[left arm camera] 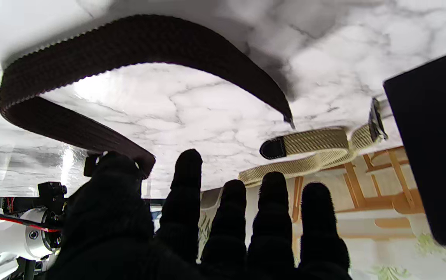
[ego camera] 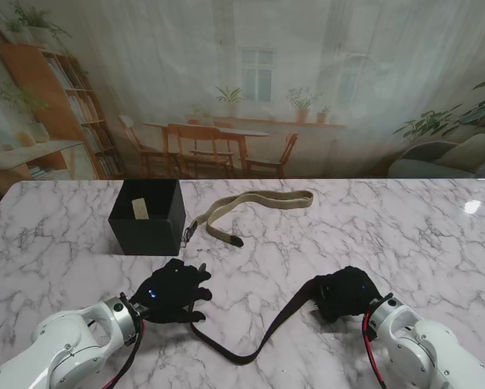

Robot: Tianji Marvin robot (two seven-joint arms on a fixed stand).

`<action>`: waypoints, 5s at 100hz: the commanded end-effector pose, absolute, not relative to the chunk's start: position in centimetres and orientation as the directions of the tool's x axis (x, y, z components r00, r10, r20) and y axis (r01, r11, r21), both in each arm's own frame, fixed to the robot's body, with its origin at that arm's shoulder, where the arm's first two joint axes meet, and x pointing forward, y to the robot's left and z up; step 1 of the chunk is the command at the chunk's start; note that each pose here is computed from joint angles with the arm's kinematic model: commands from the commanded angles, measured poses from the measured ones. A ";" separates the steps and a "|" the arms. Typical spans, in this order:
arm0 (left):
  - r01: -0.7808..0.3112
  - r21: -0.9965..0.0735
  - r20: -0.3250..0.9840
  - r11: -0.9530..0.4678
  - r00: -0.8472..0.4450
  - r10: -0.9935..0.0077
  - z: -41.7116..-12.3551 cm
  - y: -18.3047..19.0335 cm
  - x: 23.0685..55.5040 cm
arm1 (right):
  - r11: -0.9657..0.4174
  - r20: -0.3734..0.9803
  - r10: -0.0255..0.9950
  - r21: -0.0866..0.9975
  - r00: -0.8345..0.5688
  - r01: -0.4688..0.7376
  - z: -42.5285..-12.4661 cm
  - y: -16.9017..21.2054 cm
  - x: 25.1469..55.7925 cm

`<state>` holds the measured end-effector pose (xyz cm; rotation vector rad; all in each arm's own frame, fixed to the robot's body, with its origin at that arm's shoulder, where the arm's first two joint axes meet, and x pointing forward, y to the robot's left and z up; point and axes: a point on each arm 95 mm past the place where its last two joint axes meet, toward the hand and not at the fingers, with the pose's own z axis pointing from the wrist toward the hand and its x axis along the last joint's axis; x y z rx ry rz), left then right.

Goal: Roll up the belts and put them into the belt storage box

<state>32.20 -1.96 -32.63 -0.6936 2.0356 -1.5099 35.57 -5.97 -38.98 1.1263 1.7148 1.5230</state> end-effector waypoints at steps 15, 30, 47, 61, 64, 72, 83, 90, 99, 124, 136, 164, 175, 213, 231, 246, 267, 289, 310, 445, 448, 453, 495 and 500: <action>-0.197 -0.940 -0.034 0.280 -0.759 -0.650 -34.0 -2.7 32.3 | -0.030 0.145 0.883 0.967 -0.446 0.253 -39.8 -5.8 34.9; -0.259 -0.913 0.009 0.316 -0.787 -0.618 -34.6 -3.5 32.4 | -0.033 0.148 0.885 0.966 -0.441 0.258 -39.8 -5.9 34.8; -0.330 -0.892 0.093 0.307 -0.801 -0.591 -34.8 -4.3 32.3 | -0.028 0.141 0.888 0.967 -0.438 0.254 -39.7 -6.0 34.8; -0.333 -0.886 0.097 0.321 -0.812 -0.576 -34.7 -4.1 32.1 | -0.023 0.134 0.889 0.968 -0.437 0.250 -39.7 -6.1 34.8; -0.326 -0.885 0.086 0.332 -0.816 -0.571 -34.8 -4.0 32.1 | -0.022 0.133 0.889 0.968 -0.437 0.249 -39.7 -6.1 34.8; -0.302 -0.876 0.046 0.377 -0.830 -0.556 -35.0 -3.9 32.2 | -0.020 0.130 0.890 0.969 -0.438 0.248 -39.7 -6.0 34.8; -0.311 -0.869 0.049 0.385 -0.828 -0.559 -35.8 -4.0 32.4 | -0.019 0.130 0.890 0.969 -0.437 0.247 -39.8 -6.0 34.8; -0.321 -0.868 0.056 0.378 -0.821 -0.569 -36.2 -4.1 32.4 | -0.020 0.130 0.890 0.969 -0.437 0.248 -39.8 -5.9 34.8; -0.312 -0.871 0.045 0.380 -0.821 -0.570 -36.4 -4.1 32.5 | -0.020 0.130 0.890 0.968 -0.437 0.249 -39.8 -5.9 34.8; -0.260 -0.860 -0.042 0.439 -0.821 -0.570 -37.0 -3.9 32.9 | -0.022 0.131 0.893 0.968 -0.431 0.249 -39.9 -5.9 34.7; -0.215 -0.855 -0.117 0.472 -0.807 -0.579 -36.7 -2.9 32.9 | -0.029 0.133 0.894 0.970 -0.428 0.241 -39.9 -6.0 34.6; -0.137 -0.856 -0.265 0.499 -0.713 -0.649 -35.2 0.4 33.2 | -0.041 0.159 0.885 0.963 -0.437 0.267 -40.0 -5.9 34.6; -0.130 -0.861 -0.272 0.492 -0.700 -0.660 -34.8 0.8 33.2 | -0.033 0.152 0.884 0.964 -0.443 0.264 -40.0 -5.9 34.7; -0.155 -0.875 -0.233 0.458 -0.696 -0.680 -34.3 1.1 32.7 | 0.009 0.105 0.900 0.966 -0.423 0.258 -40.3 -6.0 34.6; -0.166 -0.878 -0.221 0.449 -0.691 -0.688 -34.2 1.3 32.5 | 0.031 0.073 0.908 0.970 -0.412 0.240 -40.3 -5.9 34.7; -0.173 -0.880 -0.212 0.441 -0.689 -0.693 -34.2 1.3 32.5 | 0.006 0.090 0.917 0.971 -0.389 0.237 -40.3 -5.8 34.7; -0.186 -0.881 -0.198 0.435 -0.691 -0.696 -34.2 1.1 32.8 | 0.001 0.056 0.919 0.989 -0.389 0.146 -39.2 -6.0 34.8; -0.186 -0.885 -0.194 0.426 -0.686 -0.701 -34.1 1.1 32.9 | 0.009 0.027 0.921 0.996 -0.389 0.091 -38.2 -6.6 34.7; -0.164 -0.905 -0.186 0.393 -0.676 -0.713 -33.5 1.3 32.8 | 0.044 -0.035 0.919 0.999 -0.394 0.013 -36.7 -7.6 34.1; -0.088 -0.937 -0.207 0.338 -0.639 -0.741 -32.4 2.2 32.4 | 0.195 -0.163 0.832 0.981 -0.530 0.004 -36.6 -9.0 32.5; -0.088 -0.937 -0.207 0.337 -0.639 -0.741 -32.4 2.2 32.4 | 0.208 -0.176 0.827 0.978 -0.534 -0.002 -36.6 -9.1 32.5; -0.089 -0.937 -0.207 0.338 -0.639 -0.741 -32.4 2.2 32.4 | 0.223 -0.192 0.820 0.975 -0.539 -0.008 -36.5 -9.1 32.6; -0.100 -0.936 -0.199 0.336 -0.639 -0.743 -32.6 2.1 32.4 | 0.230 -0.179 0.780 0.973 -0.599 0.009 -36.9 -7.7 33.3; -0.101 -0.937 -0.197 0.335 -0.639 -0.744 -32.6 2.1 32.4 | 0.235 -0.180 0.776 0.972 -0.604 0.013 -36.9 -7.6 33.4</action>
